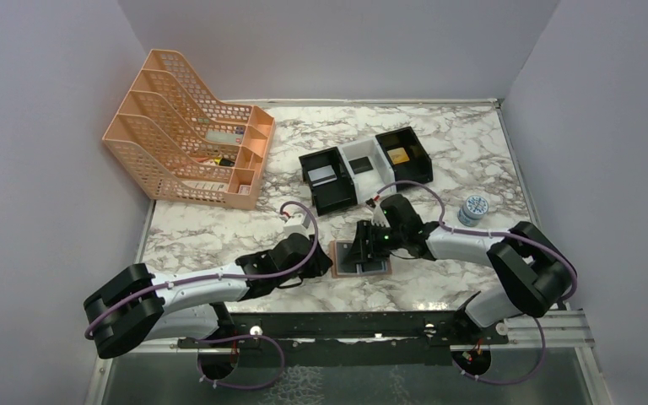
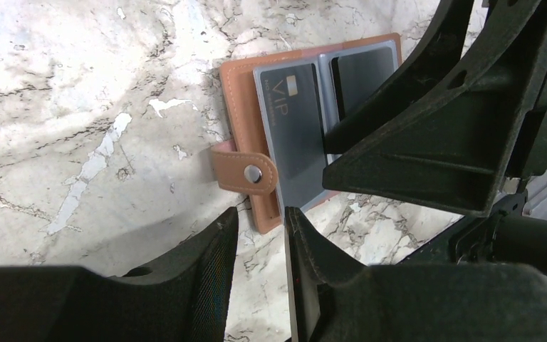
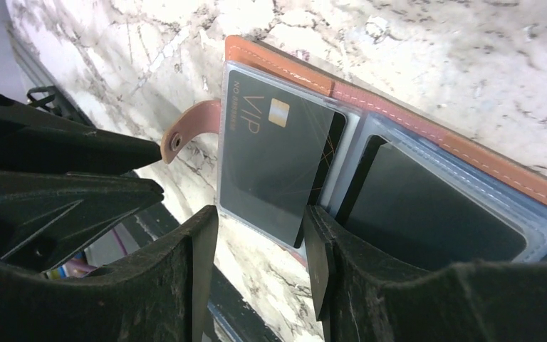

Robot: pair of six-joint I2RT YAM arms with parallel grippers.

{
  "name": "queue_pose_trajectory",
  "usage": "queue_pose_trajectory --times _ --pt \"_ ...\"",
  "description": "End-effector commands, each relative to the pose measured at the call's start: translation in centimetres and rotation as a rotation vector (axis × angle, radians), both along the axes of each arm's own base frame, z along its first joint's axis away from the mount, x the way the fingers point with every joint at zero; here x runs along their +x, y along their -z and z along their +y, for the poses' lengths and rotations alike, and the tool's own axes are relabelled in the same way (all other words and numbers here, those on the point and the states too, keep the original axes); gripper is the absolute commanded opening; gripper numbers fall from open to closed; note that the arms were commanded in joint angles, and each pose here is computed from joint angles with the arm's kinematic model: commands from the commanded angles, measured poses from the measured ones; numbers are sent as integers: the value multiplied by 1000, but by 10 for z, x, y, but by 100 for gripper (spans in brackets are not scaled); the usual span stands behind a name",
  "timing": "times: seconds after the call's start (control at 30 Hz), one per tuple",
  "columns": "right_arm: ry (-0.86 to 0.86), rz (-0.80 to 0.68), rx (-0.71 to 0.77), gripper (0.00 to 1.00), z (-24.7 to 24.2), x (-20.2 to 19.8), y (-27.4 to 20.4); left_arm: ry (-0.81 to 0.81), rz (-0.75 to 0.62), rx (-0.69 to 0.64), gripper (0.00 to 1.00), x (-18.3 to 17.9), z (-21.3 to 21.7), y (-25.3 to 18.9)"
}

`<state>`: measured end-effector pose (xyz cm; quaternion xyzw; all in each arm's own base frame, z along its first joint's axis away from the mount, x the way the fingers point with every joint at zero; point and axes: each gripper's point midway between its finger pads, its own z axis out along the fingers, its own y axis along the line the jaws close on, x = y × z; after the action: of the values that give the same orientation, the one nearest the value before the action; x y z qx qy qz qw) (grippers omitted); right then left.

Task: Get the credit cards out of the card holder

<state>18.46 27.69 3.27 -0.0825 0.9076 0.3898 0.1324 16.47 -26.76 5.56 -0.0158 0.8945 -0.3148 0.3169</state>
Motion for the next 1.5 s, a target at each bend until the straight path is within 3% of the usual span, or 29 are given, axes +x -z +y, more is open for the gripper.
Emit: queue_pose_trajectory --times 0.0,0.3,0.47,0.83,1.47 --pt "42 -54 -104 49 -16 7 12 68 -41 -18 32 1 -13 -15" --pt "66 -51 -75 48 -15 6 11 224 -63 -49 31 -5 -44 -29" --pt "58 -83 -20 46 -9 8 -4 266 -28 2 29 -8 -52 -13" --pt "96 -118 -22 43 -13 13 -14 188 -6 164 21 7 -41 19" --pt "109 -105 -171 35 -32 15 23 176 25 286 14 4 -28 47"
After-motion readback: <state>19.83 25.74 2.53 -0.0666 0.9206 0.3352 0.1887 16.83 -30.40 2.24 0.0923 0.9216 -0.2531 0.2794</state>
